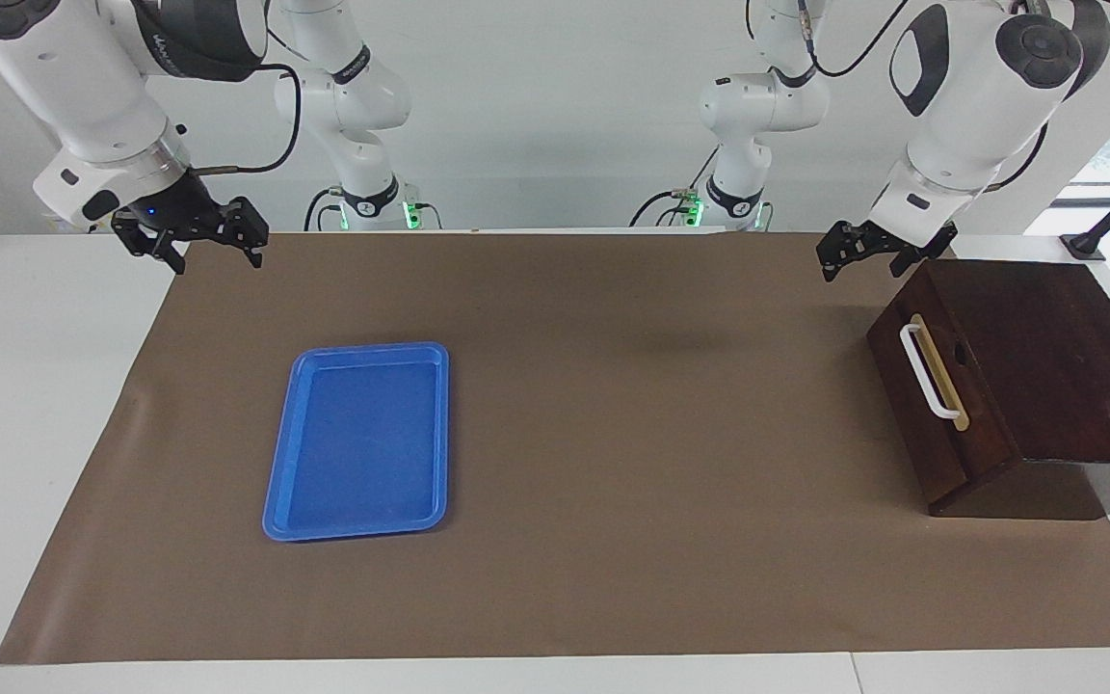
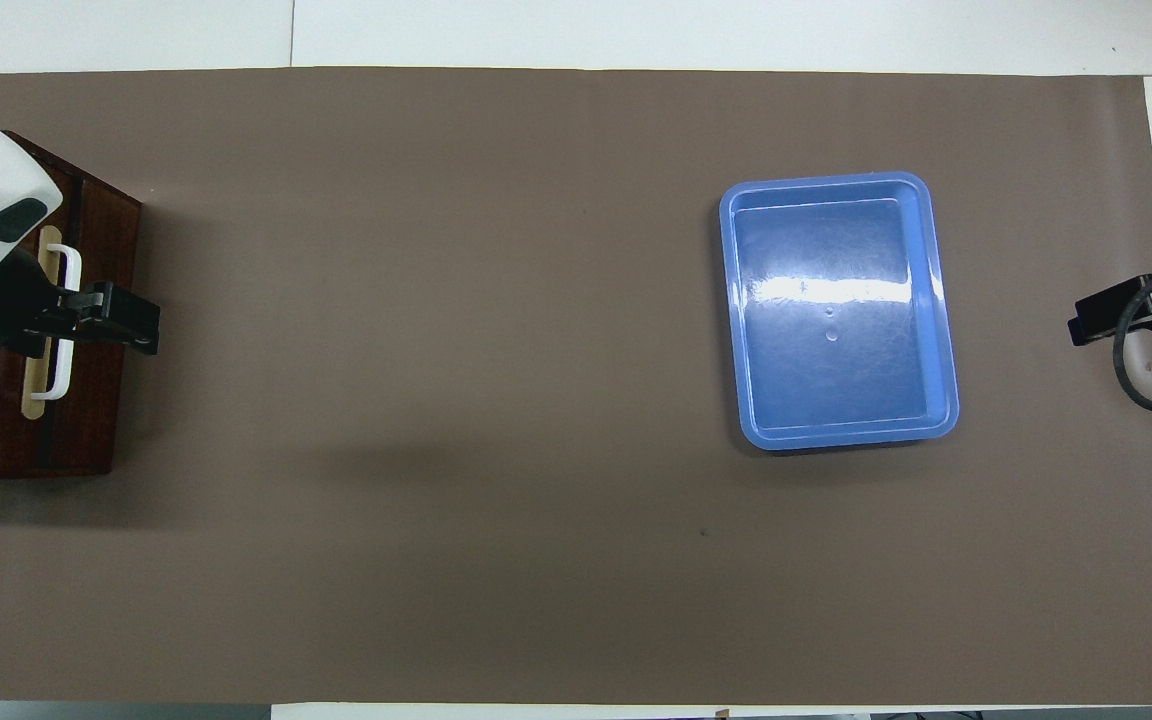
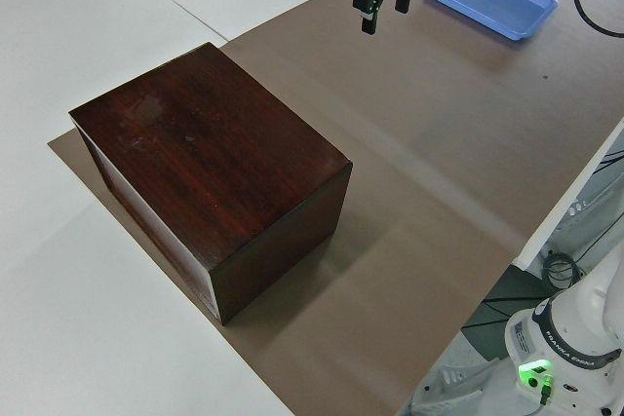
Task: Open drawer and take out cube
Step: 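Grasp the white drawer handle with the left gripper, then pull the drawer open toward the robot with the left gripper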
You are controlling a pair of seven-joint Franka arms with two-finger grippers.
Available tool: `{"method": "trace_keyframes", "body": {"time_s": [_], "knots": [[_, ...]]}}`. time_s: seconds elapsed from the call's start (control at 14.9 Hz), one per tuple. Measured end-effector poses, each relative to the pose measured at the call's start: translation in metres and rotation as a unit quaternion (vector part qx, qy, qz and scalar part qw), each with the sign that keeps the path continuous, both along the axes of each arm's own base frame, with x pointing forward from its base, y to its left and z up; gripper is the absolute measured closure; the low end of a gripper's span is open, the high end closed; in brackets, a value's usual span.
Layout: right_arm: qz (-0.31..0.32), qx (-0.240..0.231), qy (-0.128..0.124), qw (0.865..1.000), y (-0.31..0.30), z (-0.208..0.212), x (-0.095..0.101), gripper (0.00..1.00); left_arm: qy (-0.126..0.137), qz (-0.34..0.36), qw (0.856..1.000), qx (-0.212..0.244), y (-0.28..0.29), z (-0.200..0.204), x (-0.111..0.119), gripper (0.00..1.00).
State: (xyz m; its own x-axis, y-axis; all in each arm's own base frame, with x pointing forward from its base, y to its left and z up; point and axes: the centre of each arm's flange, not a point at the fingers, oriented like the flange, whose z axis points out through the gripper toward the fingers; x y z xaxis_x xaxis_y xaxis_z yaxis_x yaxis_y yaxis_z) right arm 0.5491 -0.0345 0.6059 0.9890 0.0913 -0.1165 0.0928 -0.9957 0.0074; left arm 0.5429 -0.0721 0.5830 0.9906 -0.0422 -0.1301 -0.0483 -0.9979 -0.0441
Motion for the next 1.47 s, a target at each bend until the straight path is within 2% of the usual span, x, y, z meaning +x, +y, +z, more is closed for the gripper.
{"method": "trace_keyframes", "body": {"time_s": [0.4,0.54,0.74,0.94,1.14,1.47], "knots": [[0.0,0.0,0.0,1.0,0.0,0.0,0.0,0.0,-0.005,0.001,1.0,-0.001,0.001,0.0,0.001,0.0],[0.0,0.0,0.0,1.0,0.0,0.0,0.0,0.0,-0.02,0.001,1.0,0.003,0.004,-0.001,0.005,0.0],[0.005,0.001,0.0,1.0,0.0,0.0,0.0,0.0,-0.046,-0.027,0.998,0.037,0.013,-0.014,0.015,0.0],[0.013,0.002,0.0,1.0,-0.003,0.0,0.0,0.0,-0.078,-0.049,0.993,0.071,0.036,-0.047,0.03,0.0],[0.013,0.002,0.0,1.0,-0.004,0.0,0.0,0.0,-0.092,-0.084,0.985,0.116,0.05,-0.091,0.04,0.0],[0.013,0.002,-0.001,1.0,-0.004,0.0,0.0,0.0,-0.122,-0.096,0.981,0.117,0.07,-0.144,0.057,0.0]]}}
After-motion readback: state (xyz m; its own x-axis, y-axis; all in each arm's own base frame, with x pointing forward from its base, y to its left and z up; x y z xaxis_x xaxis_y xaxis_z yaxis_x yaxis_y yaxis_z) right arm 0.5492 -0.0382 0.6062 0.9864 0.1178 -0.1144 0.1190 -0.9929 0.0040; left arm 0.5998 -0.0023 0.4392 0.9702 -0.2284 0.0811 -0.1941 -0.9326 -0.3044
